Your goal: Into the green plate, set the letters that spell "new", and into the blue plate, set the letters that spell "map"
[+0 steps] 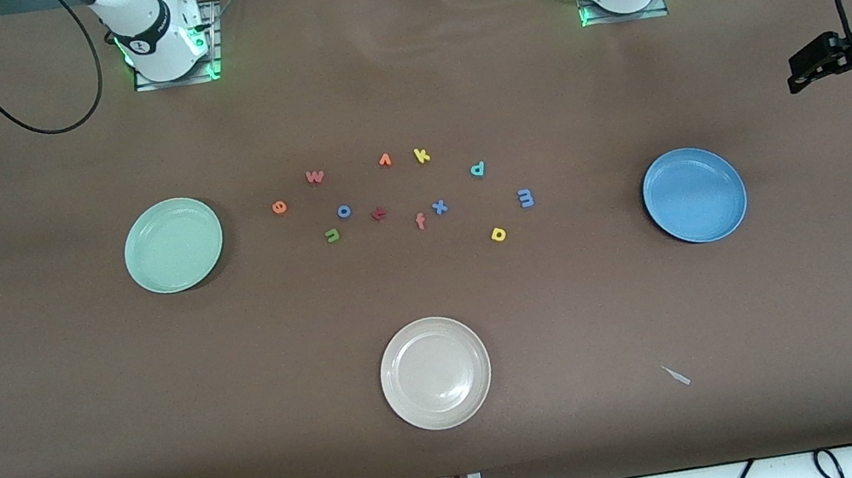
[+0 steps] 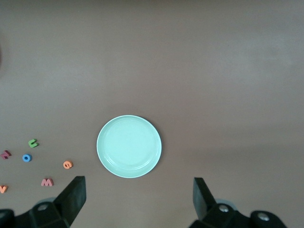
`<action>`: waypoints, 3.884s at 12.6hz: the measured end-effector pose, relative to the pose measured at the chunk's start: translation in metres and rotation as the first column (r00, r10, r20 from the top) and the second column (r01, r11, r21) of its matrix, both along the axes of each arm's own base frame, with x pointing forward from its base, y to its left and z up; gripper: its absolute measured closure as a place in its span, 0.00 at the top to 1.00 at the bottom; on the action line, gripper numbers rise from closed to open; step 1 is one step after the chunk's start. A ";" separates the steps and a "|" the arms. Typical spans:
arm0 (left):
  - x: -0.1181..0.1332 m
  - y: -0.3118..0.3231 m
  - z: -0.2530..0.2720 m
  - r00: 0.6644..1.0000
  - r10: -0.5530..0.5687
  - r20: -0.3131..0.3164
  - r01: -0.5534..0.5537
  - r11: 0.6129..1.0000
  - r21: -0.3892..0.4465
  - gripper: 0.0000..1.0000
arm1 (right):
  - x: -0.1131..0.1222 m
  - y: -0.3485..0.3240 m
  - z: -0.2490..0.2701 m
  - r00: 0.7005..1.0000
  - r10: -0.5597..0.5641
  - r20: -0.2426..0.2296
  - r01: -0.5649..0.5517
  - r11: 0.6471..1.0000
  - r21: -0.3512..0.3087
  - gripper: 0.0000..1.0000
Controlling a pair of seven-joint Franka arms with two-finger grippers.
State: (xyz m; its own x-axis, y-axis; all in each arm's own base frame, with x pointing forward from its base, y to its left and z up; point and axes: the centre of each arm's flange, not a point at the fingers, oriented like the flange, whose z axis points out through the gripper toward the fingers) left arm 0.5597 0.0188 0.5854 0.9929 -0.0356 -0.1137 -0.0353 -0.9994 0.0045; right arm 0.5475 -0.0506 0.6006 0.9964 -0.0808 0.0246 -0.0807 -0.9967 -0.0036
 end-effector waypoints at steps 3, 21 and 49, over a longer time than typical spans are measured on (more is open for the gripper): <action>0.000 0.001 0.000 1.000 0.001 0.000 -0.001 1.000 0.000 1.00 | 0.000 0.001 0.000 1.000 0.001 0.000 -0.001 1.000 0.000 1.00; 0.001 0.008 -0.001 1.000 -0.024 0.006 0.024 1.000 -0.004 1.00 | 0.000 0.001 0.000 1.000 0.002 0.000 -0.002 1.000 0.000 1.00; 0.004 0.008 -0.008 1.000 -0.023 0.003 0.023 1.000 -0.004 1.00 | 0.000 0.001 0.000 1.000 0.002 0.000 -0.002 1.000 0.000 1.00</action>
